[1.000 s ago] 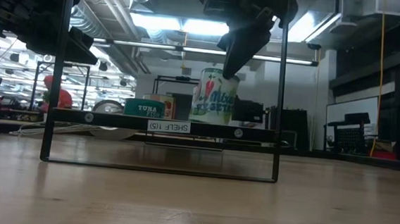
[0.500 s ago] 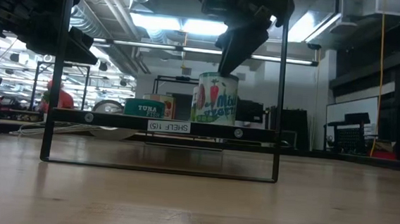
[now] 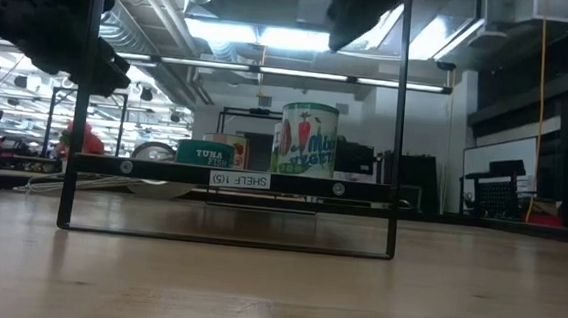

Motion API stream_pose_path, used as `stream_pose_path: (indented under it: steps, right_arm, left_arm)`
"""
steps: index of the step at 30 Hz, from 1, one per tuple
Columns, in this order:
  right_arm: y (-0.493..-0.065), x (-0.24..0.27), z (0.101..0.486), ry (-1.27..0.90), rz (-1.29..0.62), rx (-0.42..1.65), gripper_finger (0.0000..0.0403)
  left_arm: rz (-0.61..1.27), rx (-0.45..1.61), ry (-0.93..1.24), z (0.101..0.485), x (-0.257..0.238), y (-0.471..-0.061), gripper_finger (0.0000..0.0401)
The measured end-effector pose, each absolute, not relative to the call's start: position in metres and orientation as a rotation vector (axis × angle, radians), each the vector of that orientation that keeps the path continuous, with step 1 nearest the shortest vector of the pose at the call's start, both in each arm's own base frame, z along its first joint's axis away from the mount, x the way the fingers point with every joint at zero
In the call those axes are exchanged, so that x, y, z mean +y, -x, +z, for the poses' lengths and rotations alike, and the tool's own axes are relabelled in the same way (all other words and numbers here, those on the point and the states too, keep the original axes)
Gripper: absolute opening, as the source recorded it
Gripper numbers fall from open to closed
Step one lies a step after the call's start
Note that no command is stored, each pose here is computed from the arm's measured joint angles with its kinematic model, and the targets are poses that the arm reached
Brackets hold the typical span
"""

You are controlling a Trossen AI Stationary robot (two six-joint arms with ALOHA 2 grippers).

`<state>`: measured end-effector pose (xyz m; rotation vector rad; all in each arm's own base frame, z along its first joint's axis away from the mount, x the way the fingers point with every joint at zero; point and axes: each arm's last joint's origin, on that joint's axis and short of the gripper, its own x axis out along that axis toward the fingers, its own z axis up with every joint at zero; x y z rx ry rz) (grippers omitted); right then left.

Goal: Pick and place cans onto a shelf
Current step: Put the canned pineapple rings on the shelf

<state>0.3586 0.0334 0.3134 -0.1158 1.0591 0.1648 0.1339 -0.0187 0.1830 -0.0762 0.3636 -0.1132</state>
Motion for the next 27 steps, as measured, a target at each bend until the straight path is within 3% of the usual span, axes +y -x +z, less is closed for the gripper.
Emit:
stream_pose_path:
  steps: [4,10,19,27]
  right_arm:
    - [-0.34,0.042,0.327,0.102,0.164,1.056,0.0106]
    - [-0.313,0.054,0.319,0.103,0.124,1.093,0.0106]
    - [-0.273,0.063,0.301,-0.023,0.073,1.107,0.0106]
    - [-0.253,0.062,0.285,-0.122,0.014,1.121,0.0106]
  left_arm:
    - [-0.087,0.338,0.265,0.186,-0.019,-0.135,0.007]
    - [-0.093,0.254,0.398,0.195,-0.019,-0.137,0.007]
    - [-0.227,0.031,0.388,0.218,-0.03,-0.139,0.007]
    - [-0.31,-0.005,0.365,0.246,-0.051,-0.144,0.0069]
